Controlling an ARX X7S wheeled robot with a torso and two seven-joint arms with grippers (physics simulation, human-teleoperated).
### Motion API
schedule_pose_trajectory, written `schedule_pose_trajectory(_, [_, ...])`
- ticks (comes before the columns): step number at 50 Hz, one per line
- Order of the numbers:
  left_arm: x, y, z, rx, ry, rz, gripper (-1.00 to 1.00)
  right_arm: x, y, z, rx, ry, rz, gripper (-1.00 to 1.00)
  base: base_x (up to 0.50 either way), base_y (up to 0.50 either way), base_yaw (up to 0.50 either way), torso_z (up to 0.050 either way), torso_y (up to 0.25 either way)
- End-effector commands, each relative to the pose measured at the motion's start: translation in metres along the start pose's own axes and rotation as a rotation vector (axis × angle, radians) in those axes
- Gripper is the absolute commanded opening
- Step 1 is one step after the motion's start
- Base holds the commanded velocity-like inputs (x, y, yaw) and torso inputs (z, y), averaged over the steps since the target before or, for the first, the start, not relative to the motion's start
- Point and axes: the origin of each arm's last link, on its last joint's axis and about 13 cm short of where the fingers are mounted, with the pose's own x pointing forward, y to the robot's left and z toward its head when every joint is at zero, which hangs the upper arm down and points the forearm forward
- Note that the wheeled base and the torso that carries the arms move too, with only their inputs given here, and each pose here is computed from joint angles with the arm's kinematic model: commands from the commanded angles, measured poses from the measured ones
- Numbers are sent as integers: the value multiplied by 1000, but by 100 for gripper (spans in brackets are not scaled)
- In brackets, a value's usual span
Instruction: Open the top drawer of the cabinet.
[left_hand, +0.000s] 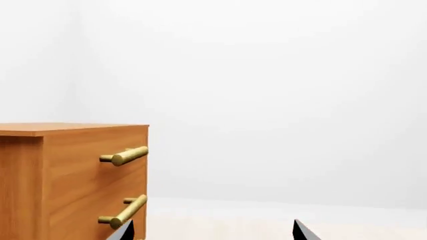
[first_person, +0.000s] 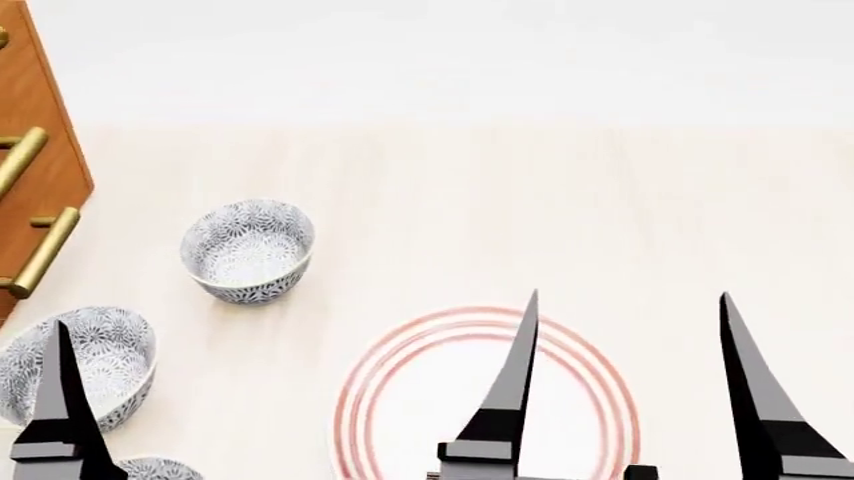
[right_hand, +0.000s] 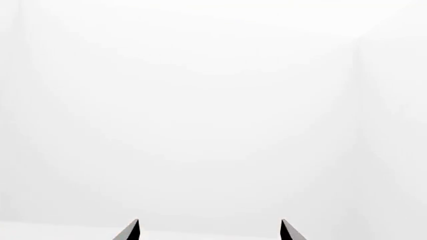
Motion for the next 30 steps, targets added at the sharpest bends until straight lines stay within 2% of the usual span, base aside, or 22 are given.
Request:
schedule_pose_trajectory(1, [0, 1, 3, -25, -9, -26, 100, 1, -2, 2, -28, -9, -10, 100, 0, 500, 0, 0, 0])
schedule_pose_trajectory(30, [-1, 0, 5, -26, -11, -32, 100, 1, -2, 1, -20, -9, 4, 100, 0, 500, 0, 0, 0])
